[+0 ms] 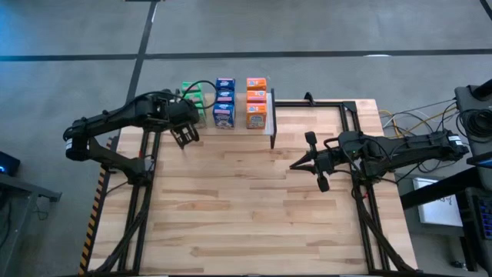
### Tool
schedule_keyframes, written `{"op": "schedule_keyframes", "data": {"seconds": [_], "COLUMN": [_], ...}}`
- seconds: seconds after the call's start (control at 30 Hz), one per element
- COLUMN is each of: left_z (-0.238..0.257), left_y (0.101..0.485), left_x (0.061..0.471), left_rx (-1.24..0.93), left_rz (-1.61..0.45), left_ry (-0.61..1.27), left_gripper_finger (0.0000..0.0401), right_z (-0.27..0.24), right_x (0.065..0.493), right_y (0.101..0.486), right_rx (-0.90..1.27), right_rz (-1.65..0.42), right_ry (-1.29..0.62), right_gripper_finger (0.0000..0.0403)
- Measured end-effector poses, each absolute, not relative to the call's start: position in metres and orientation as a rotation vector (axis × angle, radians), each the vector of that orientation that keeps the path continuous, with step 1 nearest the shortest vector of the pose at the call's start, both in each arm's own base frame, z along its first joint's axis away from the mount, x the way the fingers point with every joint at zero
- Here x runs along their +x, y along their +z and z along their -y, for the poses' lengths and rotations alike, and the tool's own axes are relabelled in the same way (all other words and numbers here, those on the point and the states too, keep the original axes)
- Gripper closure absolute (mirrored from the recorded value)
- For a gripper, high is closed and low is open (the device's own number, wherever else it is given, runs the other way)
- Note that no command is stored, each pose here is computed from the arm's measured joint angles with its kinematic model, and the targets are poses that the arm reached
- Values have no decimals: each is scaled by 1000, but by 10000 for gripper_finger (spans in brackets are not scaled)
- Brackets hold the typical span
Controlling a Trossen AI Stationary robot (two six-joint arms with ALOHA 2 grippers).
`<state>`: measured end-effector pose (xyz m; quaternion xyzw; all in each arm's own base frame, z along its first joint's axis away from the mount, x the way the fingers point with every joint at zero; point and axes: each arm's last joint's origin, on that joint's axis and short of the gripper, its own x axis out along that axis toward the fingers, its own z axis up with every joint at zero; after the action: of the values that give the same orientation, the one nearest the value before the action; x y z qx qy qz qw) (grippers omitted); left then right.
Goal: Stack cereal on shelf
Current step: Put the green cereal box on the shelf aligned with the other green cereal boxes
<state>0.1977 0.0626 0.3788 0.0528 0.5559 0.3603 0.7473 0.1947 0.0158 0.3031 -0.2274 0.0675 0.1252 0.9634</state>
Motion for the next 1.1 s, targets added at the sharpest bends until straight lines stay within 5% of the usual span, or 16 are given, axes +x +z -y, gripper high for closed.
{"op": "schedule_keyframes", "data": {"seconds": [1.1], "left_z": [-60], "left_y": [380], "left_x": [197], "left_rx": [100], "left_rz": [-1207], "left_ry": [741], "left_gripper_finger": [360], "right_z": [-16], "right_x": [195], "right_y": [303], "right_rx": [-460], "right_rz": [-137], "right_ry": [253], "right_gripper_finger": [394]}}
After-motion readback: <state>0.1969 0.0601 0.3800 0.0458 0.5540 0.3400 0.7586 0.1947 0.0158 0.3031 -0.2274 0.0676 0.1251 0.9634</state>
